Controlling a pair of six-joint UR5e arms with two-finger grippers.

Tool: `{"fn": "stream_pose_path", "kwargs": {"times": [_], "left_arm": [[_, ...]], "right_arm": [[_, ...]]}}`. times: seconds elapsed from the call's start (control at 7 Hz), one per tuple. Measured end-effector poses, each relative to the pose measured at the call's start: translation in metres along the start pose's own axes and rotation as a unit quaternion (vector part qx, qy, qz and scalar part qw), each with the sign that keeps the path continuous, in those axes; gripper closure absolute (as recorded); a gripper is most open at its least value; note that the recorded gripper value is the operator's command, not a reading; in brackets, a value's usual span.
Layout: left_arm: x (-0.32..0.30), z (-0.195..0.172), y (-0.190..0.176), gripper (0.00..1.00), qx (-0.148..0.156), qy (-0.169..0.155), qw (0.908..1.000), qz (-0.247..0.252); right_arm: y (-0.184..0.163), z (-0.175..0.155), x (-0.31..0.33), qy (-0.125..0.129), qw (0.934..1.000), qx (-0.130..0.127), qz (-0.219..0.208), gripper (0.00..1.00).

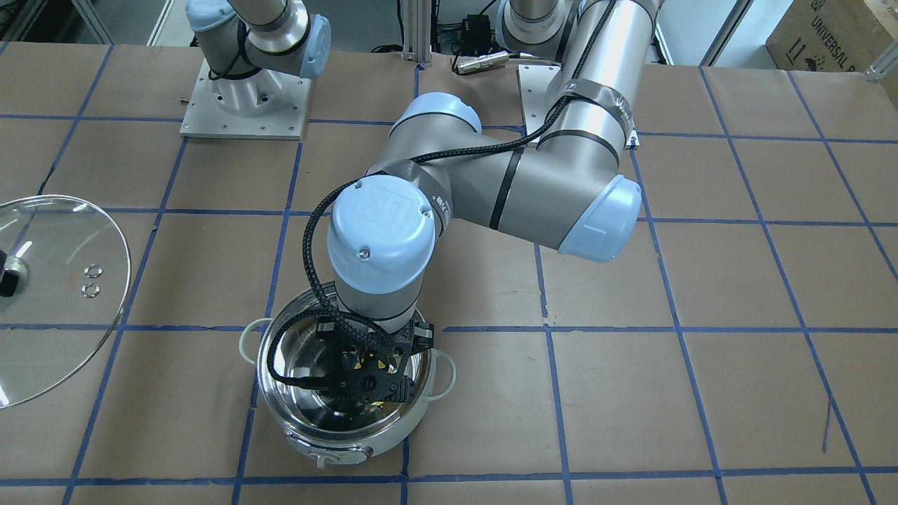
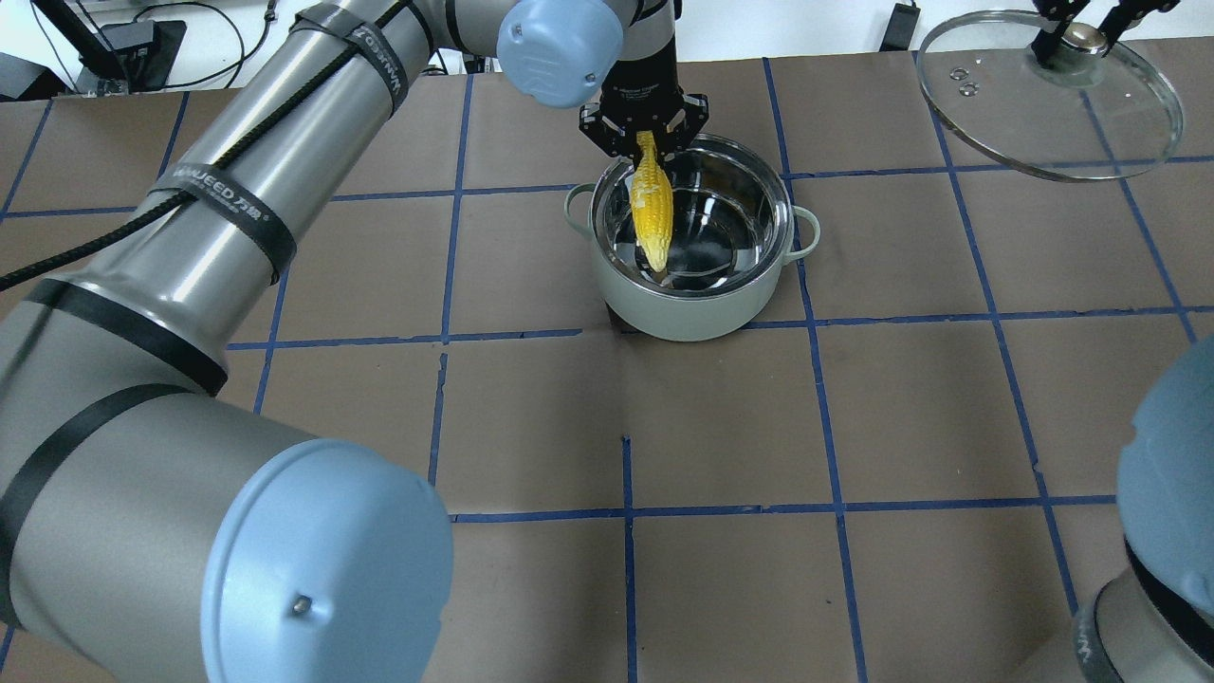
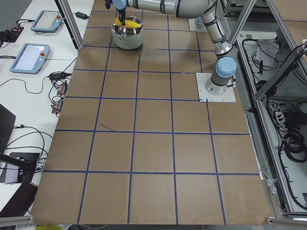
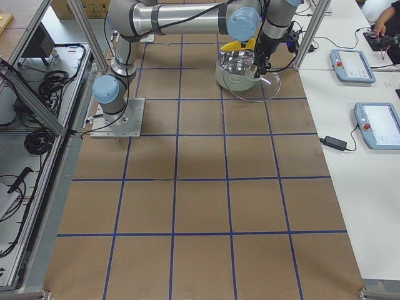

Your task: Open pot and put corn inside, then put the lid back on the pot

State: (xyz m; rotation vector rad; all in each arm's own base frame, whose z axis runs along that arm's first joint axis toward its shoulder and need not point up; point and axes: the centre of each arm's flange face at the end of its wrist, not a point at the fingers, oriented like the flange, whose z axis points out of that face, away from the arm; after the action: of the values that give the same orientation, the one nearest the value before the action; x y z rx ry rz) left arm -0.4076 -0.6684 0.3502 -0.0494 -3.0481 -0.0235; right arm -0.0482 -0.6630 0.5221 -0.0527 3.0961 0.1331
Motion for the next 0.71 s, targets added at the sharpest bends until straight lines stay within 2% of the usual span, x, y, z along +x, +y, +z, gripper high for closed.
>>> {"fn": "stream_pose_path", "kwargs": {"times": [0.14,0.43,0.71], "left_arm": [[0.003,0.011,-0.004,0.01,0.002,0.001,1.0000,-0.001],[0.005,0.030,-0.006,0.00,-0.005,-0.006,1.0000,0.000],[-0.002,0.023,-0.008,0.00,-0.003,-0.004,1.0000,-0.002]], "right_arm": [[0.001,-0.002,0.000,0.001,1.0000,0.002,-0.001,0.92],[0.002,-0.004,-0.001,0.001,1.0000,0.004,-0.002,0.91],[0.000,0.000,0.000,0.001,1.0000,0.000,-0.003,0.91]]}}
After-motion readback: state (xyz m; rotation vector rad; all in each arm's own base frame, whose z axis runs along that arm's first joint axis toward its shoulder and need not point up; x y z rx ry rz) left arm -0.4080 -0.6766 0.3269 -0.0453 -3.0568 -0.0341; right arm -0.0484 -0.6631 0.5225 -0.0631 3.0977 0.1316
